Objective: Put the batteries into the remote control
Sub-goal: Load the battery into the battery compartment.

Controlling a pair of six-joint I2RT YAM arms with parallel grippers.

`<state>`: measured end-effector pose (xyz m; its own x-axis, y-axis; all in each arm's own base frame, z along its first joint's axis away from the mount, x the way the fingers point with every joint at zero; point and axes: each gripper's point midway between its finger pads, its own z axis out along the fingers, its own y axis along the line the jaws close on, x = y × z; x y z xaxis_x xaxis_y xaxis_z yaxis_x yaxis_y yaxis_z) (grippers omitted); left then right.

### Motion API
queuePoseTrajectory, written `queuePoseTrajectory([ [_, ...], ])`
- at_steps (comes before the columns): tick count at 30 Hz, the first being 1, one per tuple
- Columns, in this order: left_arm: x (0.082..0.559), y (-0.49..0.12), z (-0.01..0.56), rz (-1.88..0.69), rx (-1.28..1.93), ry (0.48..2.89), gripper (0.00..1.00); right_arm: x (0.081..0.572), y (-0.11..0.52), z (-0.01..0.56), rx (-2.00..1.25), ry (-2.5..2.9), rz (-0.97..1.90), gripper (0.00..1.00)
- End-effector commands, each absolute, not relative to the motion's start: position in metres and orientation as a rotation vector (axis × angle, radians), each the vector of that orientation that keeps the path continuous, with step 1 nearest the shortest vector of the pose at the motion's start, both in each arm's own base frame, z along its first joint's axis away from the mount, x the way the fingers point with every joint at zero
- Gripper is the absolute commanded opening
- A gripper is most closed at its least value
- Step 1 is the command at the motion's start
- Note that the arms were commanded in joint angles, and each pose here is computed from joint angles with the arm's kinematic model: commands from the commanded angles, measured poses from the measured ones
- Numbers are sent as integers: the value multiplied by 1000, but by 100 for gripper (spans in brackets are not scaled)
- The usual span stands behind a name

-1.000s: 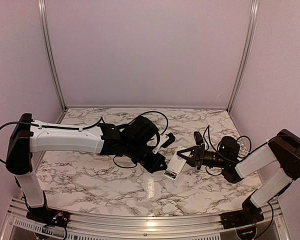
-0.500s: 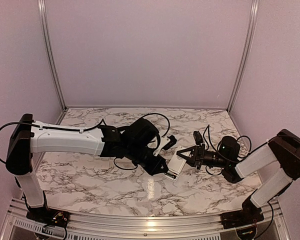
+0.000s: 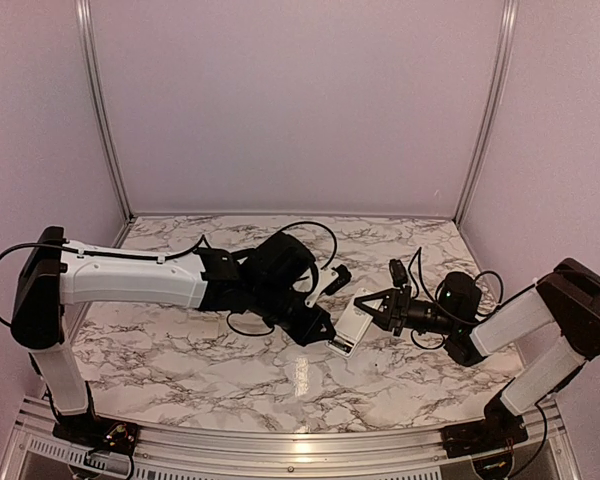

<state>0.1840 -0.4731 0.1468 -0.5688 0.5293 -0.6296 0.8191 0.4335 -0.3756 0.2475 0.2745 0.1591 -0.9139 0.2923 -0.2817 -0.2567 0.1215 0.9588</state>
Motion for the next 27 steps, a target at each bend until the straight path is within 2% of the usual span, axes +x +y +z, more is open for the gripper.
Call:
queuePoseTrajectory([
  [1,176,-465,113,-739,1247,2341,3,257,276,233,-80,1704,1920,0],
  [9,182,-456,86,-438,1300,2356,1,255,276,241,-91,1678,1950,0],
  [17,173,-461,74,-352,1369,2336,1,255,273,249,-92,1642,1968,0],
  [27,186,-454,92,-297,1293,2330,13,252,273,233,-88,1705,1957,0],
])
